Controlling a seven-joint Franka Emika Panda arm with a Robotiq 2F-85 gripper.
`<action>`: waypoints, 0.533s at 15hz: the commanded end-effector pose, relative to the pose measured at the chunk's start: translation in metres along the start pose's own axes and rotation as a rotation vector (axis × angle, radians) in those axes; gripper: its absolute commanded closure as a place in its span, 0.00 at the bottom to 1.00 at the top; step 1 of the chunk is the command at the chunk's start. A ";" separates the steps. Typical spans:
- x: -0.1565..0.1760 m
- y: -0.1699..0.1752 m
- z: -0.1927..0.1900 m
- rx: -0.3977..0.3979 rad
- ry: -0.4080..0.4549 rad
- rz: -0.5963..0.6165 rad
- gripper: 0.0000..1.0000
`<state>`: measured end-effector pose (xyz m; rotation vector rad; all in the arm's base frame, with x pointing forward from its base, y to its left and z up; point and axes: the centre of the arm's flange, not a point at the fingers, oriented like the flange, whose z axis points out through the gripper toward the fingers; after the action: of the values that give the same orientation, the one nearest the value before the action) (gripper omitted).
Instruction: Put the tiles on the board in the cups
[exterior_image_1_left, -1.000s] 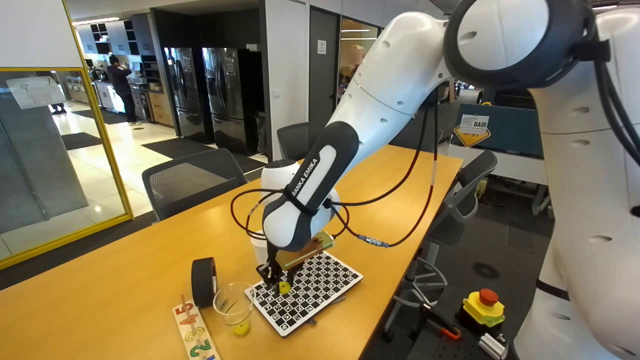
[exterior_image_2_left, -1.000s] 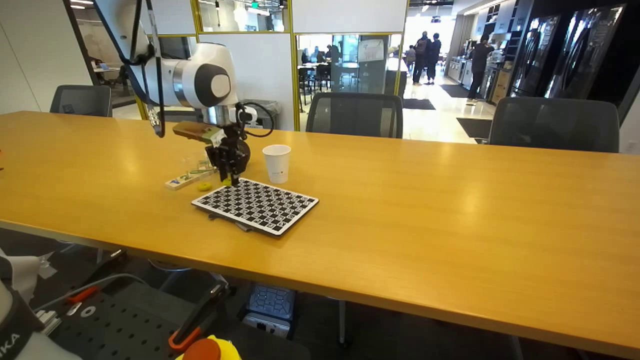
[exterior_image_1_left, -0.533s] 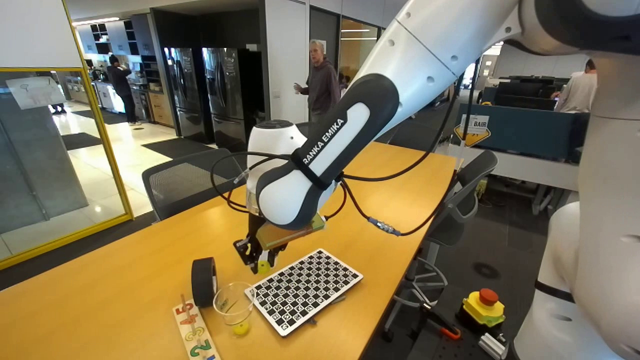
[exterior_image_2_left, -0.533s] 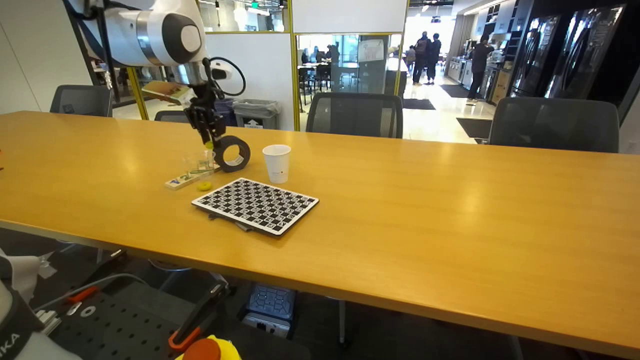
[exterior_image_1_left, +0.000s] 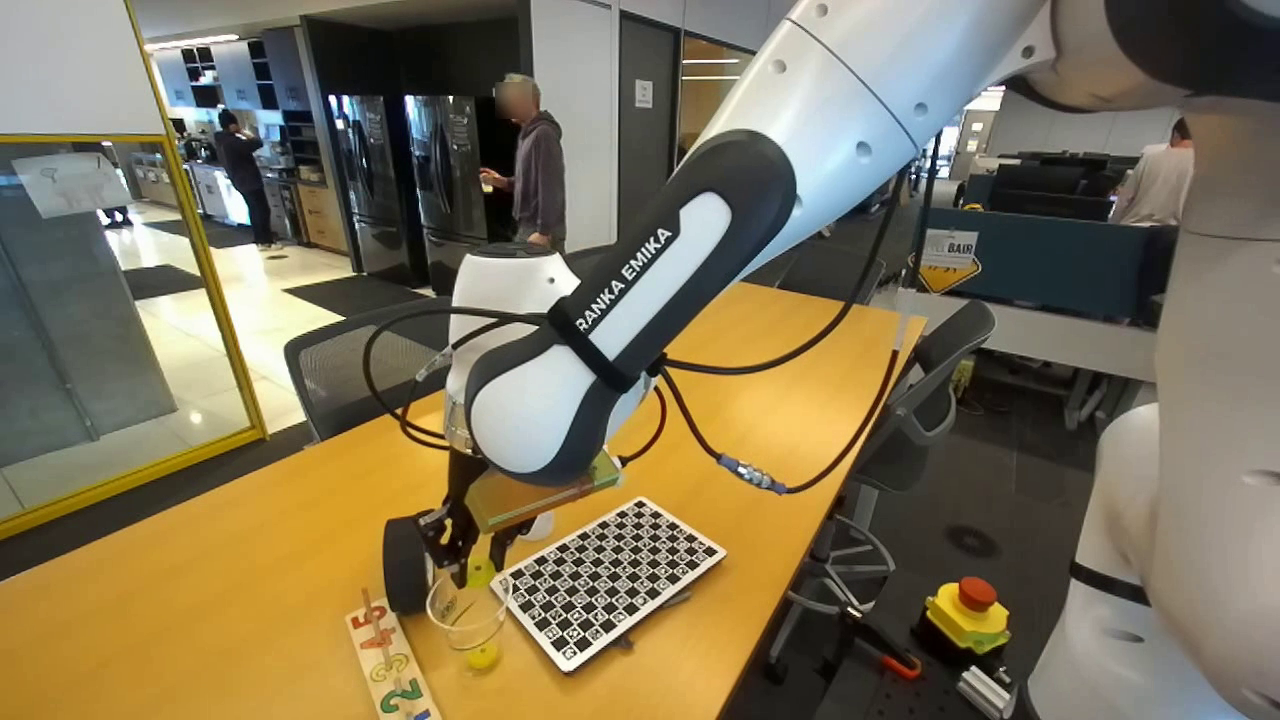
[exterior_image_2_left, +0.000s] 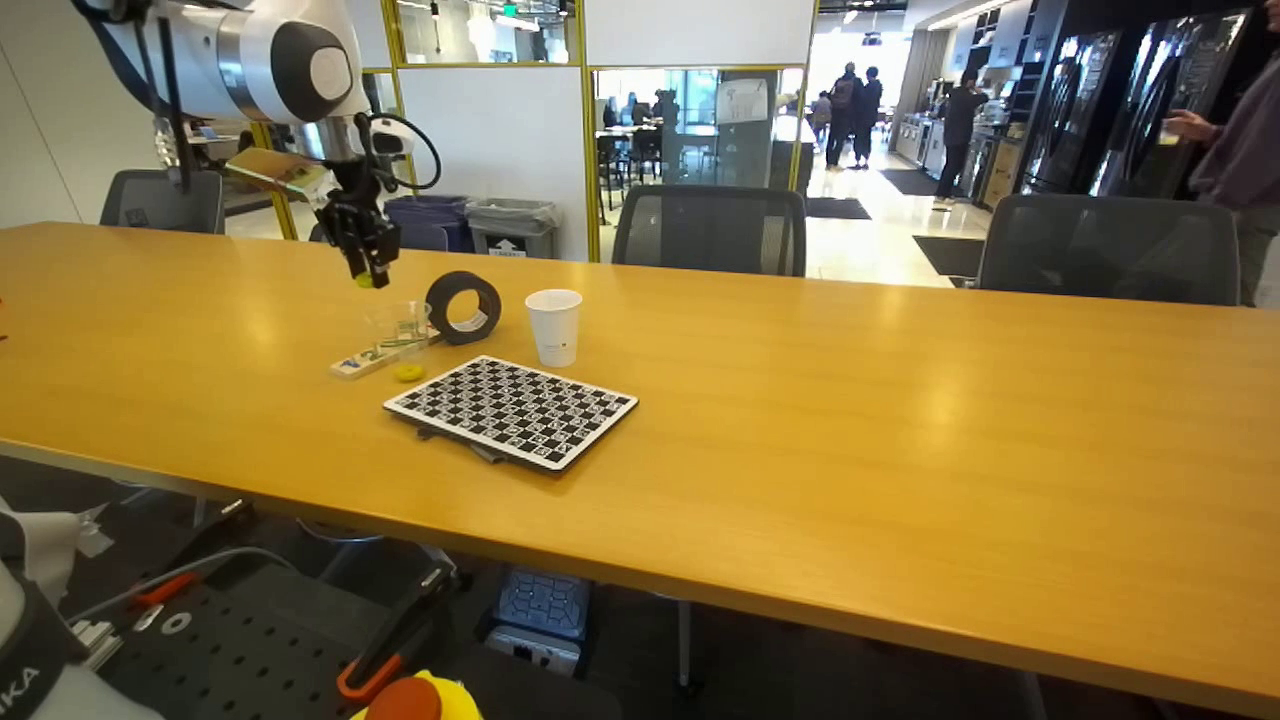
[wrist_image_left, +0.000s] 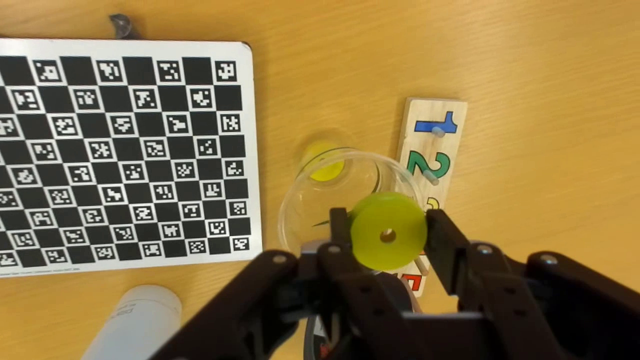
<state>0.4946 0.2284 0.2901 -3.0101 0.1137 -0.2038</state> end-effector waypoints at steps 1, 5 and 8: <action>0.018 -0.007 0.014 0.020 -0.016 0.009 0.82; 0.035 -0.006 0.032 0.017 -0.037 0.023 0.82; 0.045 -0.003 0.043 0.013 -0.048 0.036 0.82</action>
<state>0.5225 0.2301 0.2568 -3.0093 0.1501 -0.1464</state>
